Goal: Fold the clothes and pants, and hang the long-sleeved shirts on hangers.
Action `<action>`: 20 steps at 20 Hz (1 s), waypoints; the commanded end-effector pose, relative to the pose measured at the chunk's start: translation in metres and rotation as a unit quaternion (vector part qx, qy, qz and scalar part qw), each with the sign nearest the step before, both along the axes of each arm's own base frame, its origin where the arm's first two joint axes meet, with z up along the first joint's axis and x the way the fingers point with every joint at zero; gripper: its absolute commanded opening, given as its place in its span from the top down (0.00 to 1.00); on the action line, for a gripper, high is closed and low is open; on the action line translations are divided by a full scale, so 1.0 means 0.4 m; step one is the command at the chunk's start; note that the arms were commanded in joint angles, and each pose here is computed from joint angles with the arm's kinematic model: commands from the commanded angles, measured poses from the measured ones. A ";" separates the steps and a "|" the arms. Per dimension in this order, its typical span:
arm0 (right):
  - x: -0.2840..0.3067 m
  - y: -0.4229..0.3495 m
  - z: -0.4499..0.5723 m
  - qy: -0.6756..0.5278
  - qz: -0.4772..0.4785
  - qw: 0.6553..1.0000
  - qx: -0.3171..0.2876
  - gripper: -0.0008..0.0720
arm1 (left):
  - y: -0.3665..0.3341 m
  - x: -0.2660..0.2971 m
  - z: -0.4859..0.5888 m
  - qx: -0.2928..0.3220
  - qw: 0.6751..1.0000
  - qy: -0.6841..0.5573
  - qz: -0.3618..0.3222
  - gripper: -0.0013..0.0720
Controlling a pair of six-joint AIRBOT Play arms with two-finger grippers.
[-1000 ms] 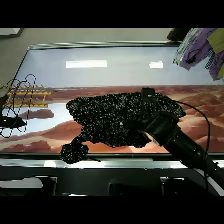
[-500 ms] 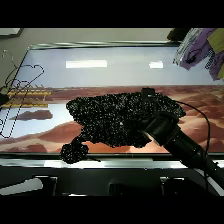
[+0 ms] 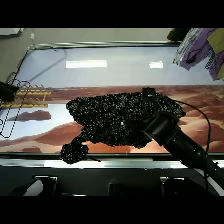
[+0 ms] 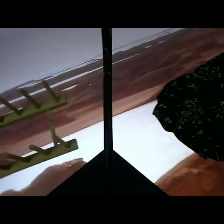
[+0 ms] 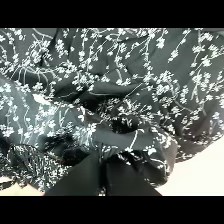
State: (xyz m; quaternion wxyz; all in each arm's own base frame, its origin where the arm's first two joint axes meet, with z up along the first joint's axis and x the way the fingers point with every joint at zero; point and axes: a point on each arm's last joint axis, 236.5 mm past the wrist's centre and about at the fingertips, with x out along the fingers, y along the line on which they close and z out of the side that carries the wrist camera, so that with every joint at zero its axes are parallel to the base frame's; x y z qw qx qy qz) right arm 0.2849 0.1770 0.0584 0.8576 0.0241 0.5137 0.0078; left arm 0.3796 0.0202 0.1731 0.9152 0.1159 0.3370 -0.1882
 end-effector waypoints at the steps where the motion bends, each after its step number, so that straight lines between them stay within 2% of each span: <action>1: 0.011 -0.013 0.005 -0.010 -0.023 1.000 -0.001 0.95 | -0.196 -0.149 -0.064 -0.029 0.995 0.002 -0.096 0.95; 7: 0.032 -0.040 0.017 -0.030 -0.073 0.997 0.003 0.95 | -0.364 -0.365 -0.159 -0.073 0.973 0.046 -0.215 0.95; 11: 0.027 -0.087 -0.002 -0.021 -0.108 0.993 -0.035 0.95 | -0.413 -0.403 -0.133 -0.116 0.964 0.029 -0.239 0.95; 15: 0.035 -0.085 -0.046 -0.007 -0.135 0.990 -0.044 0.95 | -0.443 -0.444 -0.132 -0.136 0.951 0.046 -0.274 0.95; 20: 0.052 -0.085 -0.054 -0.022 -0.211 0.977 -0.010 0.95 | -0.460 -0.486 -0.202 -0.169 0.940 0.094 -0.280 0.95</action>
